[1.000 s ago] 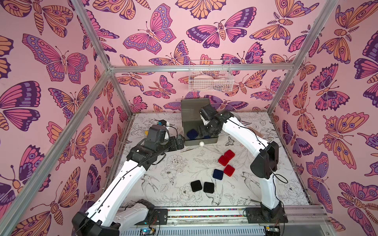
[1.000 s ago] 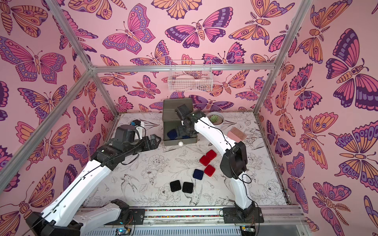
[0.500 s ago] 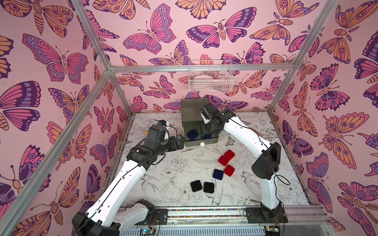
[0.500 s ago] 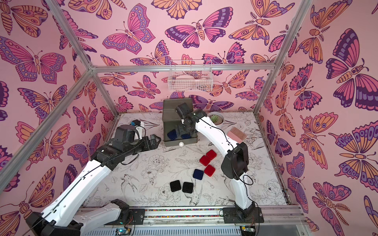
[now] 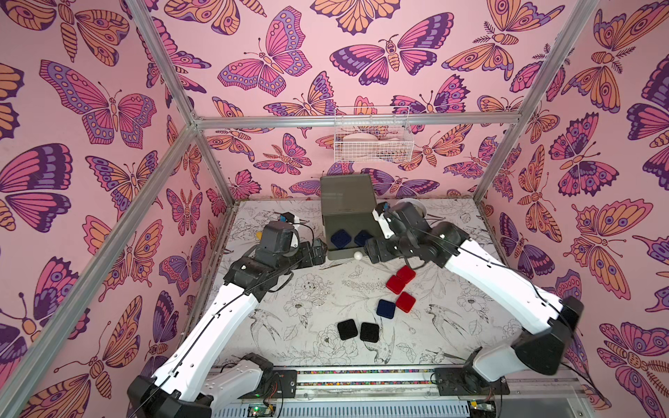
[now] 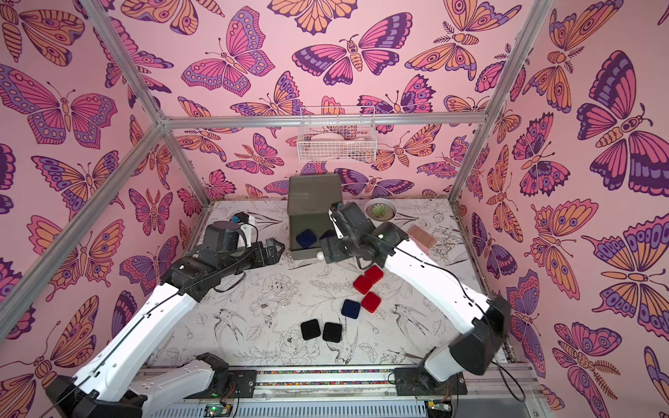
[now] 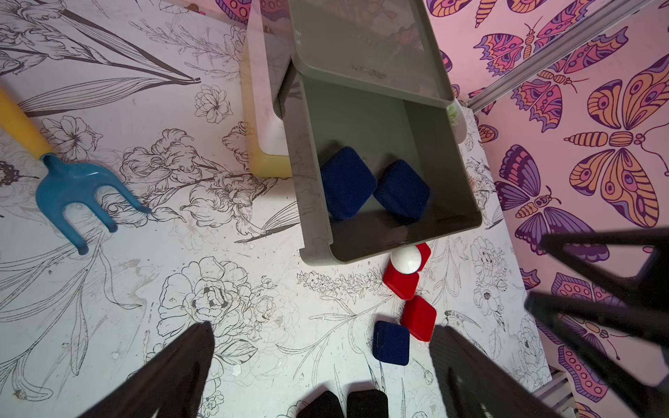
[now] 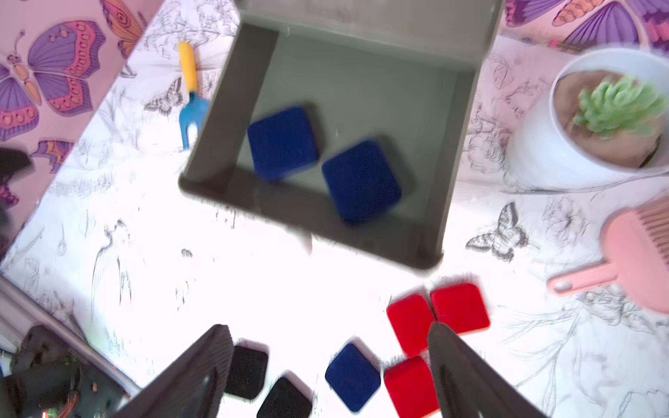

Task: Place the brooch boxes into the drawer by color
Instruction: Place the brooch box in the drawer, then pick up the brooch box from the center of the board.

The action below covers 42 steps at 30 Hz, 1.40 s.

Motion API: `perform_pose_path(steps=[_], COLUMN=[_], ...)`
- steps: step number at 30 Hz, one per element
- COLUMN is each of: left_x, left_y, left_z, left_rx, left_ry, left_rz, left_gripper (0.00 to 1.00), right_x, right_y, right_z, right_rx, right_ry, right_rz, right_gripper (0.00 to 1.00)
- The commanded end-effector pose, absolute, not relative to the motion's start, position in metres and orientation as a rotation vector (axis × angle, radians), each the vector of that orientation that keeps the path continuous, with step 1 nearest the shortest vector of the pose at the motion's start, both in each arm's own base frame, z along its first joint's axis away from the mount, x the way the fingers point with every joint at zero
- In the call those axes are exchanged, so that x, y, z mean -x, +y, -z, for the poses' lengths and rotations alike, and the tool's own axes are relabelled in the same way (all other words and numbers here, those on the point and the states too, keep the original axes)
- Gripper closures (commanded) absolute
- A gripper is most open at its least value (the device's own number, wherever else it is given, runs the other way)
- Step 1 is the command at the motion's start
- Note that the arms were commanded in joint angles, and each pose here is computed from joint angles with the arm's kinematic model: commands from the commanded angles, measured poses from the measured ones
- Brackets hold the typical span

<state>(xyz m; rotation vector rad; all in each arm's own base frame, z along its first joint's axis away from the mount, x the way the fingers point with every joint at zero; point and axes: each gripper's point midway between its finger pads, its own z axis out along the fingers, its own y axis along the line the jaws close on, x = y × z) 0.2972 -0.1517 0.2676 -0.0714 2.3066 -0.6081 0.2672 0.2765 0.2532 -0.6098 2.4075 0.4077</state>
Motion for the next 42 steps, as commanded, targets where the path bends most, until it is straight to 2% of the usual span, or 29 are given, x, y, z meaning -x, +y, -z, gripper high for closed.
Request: perform_pose_path(steps=[1,10,24,42], left_x=[-0.295,-0.296,-0.296,-0.294], left_y=[-0.151,-0.152,-0.153,-0.153], left_z=[-0.252,-0.248,-0.246,-0.245], left_rx=[0.064,0.074,0.081,0.072], left_ry=[2.360,2.372,2.379,2.379], left_rz=[0.592,0.601,0.608,0.605], left_gripper=[0.00,0.00,0.00,0.00], right_x=[-0.248,-0.202,-0.179,-0.188], right_y=[0.267,0.232,0.259,0.236], right_z=[-0.239,-0.164,-0.074,-0.041], right_rx=[0.622,0.589,0.605,0.386], right_ry=[2.356,2.472,2.707,2.822], right_rz=[-0.440,-0.460,-0.456,-0.204], right_gripper=[0.12,0.12,0.13,0.11])
